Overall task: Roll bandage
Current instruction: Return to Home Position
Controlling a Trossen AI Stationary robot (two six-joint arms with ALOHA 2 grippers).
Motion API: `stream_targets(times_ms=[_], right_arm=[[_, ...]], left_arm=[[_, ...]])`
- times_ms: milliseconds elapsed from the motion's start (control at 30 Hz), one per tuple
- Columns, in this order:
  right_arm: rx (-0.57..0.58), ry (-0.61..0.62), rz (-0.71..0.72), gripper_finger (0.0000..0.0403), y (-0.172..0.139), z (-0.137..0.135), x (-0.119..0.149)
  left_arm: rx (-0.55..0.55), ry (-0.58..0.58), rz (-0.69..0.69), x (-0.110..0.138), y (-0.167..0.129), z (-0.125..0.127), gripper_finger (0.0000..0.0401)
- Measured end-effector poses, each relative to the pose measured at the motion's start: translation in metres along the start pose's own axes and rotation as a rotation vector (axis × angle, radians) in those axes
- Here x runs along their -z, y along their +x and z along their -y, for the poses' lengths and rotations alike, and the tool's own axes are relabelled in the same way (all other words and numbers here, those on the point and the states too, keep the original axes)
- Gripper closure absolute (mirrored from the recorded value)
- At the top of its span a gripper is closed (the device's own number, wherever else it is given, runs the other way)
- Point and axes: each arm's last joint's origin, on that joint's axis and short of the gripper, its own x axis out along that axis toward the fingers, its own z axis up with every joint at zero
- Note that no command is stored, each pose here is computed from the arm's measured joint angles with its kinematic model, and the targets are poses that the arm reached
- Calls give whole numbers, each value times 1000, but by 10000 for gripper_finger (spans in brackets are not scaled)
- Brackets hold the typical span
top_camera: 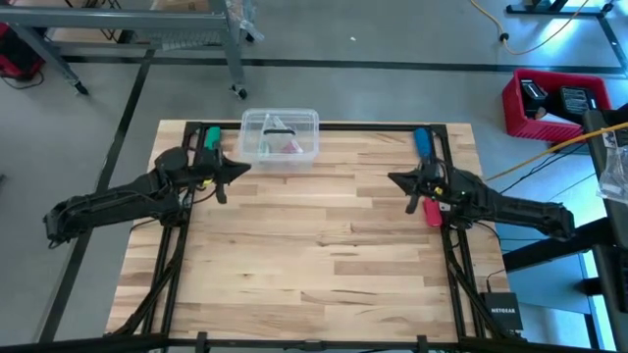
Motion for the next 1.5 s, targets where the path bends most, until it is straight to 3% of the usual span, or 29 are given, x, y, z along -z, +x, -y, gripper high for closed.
stream_targets(times_ms=[267, 867, 1500], right_arm=[[57, 73, 43, 399, -6, 5, 16], [-81, 63, 41, 398, -11, 3, 24], [-82, 74, 43, 397, -10, 3, 24]], left_arm=[[-83, -55, 62, 25, -16, 2, 398], [-69, -112, 107, 68, -36, 8, 398], [-127, -36, 72, 72, -35, 6, 398]])
